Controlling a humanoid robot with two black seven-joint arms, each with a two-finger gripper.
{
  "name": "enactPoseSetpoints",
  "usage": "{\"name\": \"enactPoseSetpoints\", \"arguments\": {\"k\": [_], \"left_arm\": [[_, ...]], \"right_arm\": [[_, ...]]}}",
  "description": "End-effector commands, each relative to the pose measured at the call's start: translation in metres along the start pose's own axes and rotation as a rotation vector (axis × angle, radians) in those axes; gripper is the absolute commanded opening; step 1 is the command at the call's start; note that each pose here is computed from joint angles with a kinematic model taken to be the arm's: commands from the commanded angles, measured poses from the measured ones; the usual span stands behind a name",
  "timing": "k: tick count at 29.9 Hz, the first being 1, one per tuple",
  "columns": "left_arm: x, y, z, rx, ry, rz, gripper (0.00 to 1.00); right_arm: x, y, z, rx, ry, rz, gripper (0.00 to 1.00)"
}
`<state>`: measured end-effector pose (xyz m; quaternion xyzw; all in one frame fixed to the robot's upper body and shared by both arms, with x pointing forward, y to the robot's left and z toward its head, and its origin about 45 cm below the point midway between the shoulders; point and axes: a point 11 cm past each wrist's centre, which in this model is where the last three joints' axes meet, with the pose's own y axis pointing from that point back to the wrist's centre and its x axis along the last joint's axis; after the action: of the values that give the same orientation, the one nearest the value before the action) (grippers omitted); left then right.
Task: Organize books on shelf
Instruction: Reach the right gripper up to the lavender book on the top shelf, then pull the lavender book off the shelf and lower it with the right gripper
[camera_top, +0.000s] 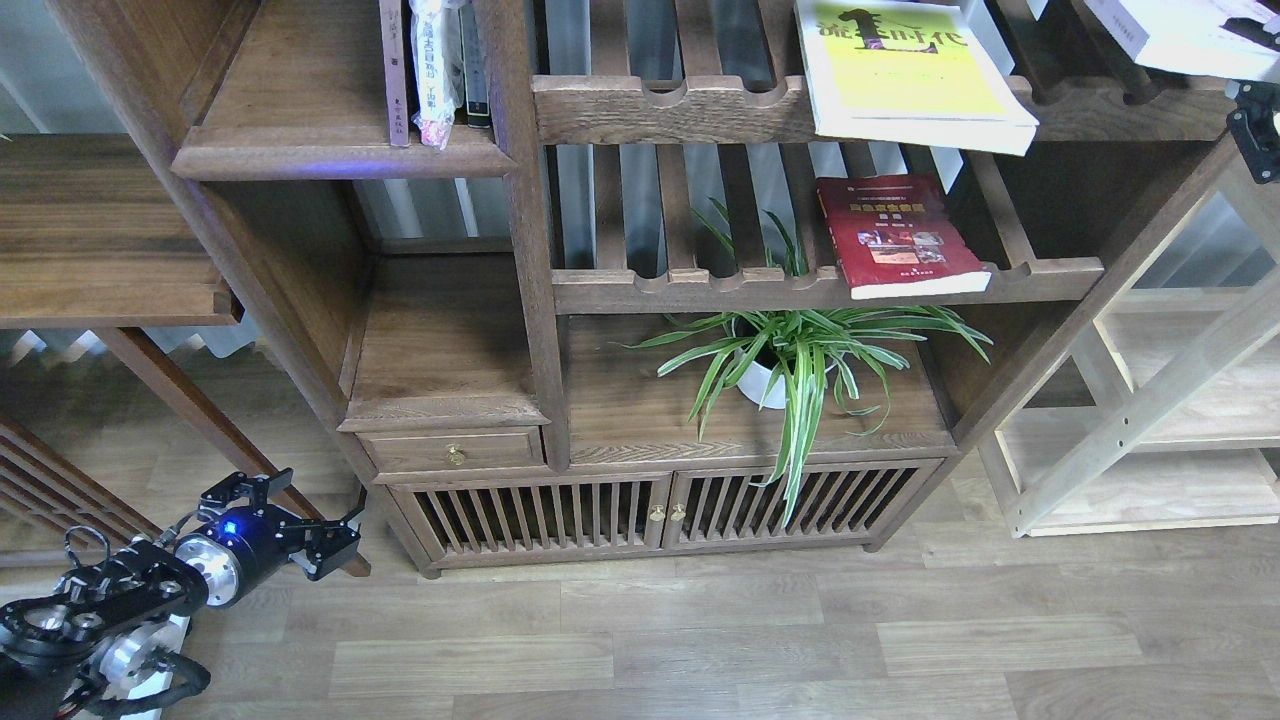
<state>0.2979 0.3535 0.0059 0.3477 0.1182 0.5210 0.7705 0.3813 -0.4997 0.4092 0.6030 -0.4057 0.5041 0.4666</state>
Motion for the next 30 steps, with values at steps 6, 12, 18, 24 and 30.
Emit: {"name": "enactPoseSetpoints", "arguments": {"k": [6, 12, 18, 24, 30], "left_arm": [[0.001, 0.000, 0.001, -0.001, -0.002, 0.002, 1.00], [0.002, 0.000, 0.001, -0.002, -0.003, 0.003, 1.00], [0.002, 0.000, 0.000, 0.000, -0.004, 0.007, 1.00], [0.002, -0.001, 0.000, 0.000, -0.003, 0.009, 1.00], [0.002, 0.000, -0.001, 0.001, -0.002, 0.009, 1.00]], "right_arm": [[-0.003, 0.022, 0.008, -0.027, -0.034, -0.035, 0.01], [0.004, 0.055, 0.027, -0.097, -0.048, -0.018, 0.01], [0.002, 0.077, 0.030, -0.120, -0.130, -0.053, 0.01], [-0.004, 0.082, 0.026, -0.110, -0.175, -0.105, 0.01], [0.004, 0.087, 0.025, -0.110, -0.253, -0.086, 0.01]]}}
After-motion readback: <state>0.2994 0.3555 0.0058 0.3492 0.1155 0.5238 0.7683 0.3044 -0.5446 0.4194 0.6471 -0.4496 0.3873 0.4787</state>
